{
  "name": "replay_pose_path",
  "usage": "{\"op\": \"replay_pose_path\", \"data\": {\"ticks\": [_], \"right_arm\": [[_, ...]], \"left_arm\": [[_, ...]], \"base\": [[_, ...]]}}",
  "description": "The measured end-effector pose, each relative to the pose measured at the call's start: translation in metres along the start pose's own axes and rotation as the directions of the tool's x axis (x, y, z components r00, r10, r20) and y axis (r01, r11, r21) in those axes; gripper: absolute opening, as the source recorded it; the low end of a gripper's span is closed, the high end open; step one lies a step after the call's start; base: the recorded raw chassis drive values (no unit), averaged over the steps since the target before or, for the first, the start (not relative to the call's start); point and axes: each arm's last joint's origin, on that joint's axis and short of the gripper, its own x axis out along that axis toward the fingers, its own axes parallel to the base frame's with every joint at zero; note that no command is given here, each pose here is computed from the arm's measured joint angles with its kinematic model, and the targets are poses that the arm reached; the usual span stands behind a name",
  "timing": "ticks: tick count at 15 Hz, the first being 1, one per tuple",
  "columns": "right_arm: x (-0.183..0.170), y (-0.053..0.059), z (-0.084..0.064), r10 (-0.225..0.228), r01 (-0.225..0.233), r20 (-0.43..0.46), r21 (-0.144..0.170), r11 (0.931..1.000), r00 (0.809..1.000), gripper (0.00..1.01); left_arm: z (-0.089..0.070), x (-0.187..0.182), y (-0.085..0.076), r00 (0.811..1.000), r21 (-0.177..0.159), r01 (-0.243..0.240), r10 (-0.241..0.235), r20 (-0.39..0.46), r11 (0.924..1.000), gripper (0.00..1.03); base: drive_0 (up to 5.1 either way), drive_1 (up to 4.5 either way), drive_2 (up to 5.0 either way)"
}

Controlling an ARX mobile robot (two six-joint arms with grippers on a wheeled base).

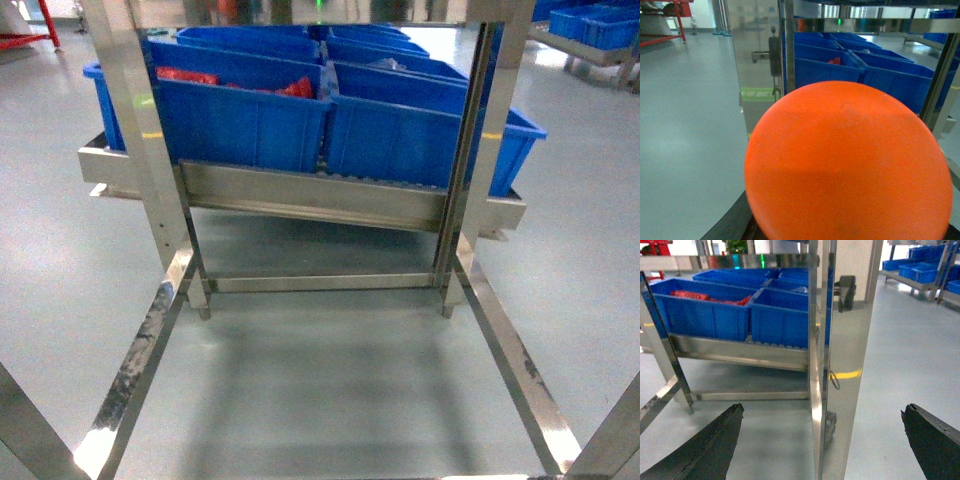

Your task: Pick capacitor and pack into box

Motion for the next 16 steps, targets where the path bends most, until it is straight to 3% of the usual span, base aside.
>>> {"op": "replay_pose_path", "data": {"ticks": [16], "right_arm": [[0.0000, 0.0000, 0.0002, 0.000, 0.000, 0.002, -0.001, 1.0000, 1.000, 0.98]], "left_arm": [[-0.0001, 0.0000, 0.0000, 1.000, 0.000, 0.001, -0.001, -0.001, 1.0000, 0.44]], "base": [[0.0, 0.00, 0.0]]}}
